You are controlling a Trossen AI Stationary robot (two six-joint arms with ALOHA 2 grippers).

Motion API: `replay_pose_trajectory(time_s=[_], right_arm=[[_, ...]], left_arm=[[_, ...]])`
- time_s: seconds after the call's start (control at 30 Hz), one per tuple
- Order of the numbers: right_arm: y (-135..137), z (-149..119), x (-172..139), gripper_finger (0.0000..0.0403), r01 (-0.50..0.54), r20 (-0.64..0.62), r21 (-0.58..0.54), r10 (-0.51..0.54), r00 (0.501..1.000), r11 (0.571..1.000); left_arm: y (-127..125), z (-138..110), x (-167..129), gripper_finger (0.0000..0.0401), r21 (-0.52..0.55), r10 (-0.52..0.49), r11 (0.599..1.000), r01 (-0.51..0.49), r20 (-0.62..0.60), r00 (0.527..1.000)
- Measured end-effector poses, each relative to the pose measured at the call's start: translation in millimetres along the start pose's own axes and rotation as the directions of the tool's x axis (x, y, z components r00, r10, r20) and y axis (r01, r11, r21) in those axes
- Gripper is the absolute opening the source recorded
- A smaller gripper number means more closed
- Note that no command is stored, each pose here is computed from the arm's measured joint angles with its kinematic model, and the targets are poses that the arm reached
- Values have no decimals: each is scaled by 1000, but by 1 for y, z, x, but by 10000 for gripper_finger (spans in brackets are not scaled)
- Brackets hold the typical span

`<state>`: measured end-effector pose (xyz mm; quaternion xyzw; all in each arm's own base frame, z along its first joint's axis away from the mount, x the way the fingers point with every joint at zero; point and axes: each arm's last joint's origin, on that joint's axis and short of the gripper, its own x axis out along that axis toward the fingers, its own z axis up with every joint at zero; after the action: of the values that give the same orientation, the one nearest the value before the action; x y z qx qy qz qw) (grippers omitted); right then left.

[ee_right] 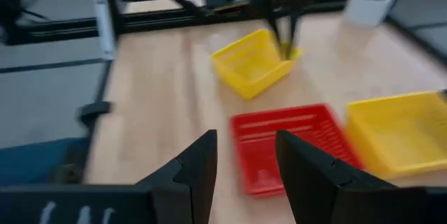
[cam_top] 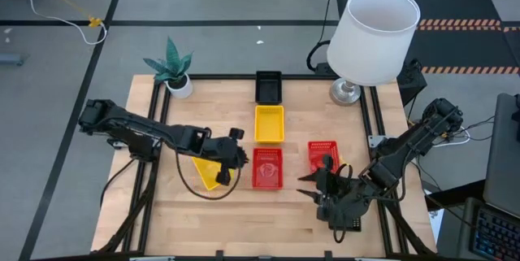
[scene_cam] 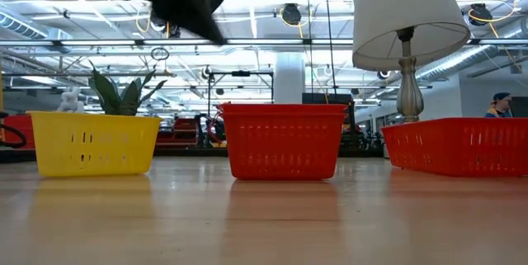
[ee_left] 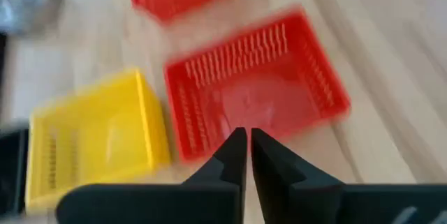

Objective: Stack baskets by color
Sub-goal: Stack the bottom black bin on top of the top black bin

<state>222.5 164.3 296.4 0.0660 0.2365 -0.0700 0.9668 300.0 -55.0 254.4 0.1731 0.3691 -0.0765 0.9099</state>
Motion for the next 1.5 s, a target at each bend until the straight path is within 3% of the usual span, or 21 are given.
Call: replay_pose_trajectory(time_s=[0.27, 0.53, 0.9, 1.1, 1.37, 1.5], right_arm=[[7, 6, -10, 141, -106, -97, 180, 124, 987, 978], [1, 8, -17, 141, -133, -309, 188, 187, 932, 973], [-5, -4, -36, 141, -269, -646, 110, 274, 712, 957], [-4, -16, -38, 141, -351, -708, 60, 288, 645, 934], [0, -39, -44, 141, -463, -794, 48, 315, 520, 885], [2, -55, -47, 141, -502, -823, 1, 286, 491, 865]], left_arm=[[-7, -6, -21, 3, -110, 17, 994, -1, 138, 990], [-30, -12, -28, 17, -131, -39, 990, 60, 151, 988], [-35, -9, -29, 12, -93, -52, 993, 68, 165, 985], [-34, -9, -29, 25, -73, -47, 996, 60, 165, 985], [-33, -9, -29, 26, -85, -44, 995, 58, 164, 986], [-33, -9, -29, 26, -129, -44, 989, 65, 164, 985]])
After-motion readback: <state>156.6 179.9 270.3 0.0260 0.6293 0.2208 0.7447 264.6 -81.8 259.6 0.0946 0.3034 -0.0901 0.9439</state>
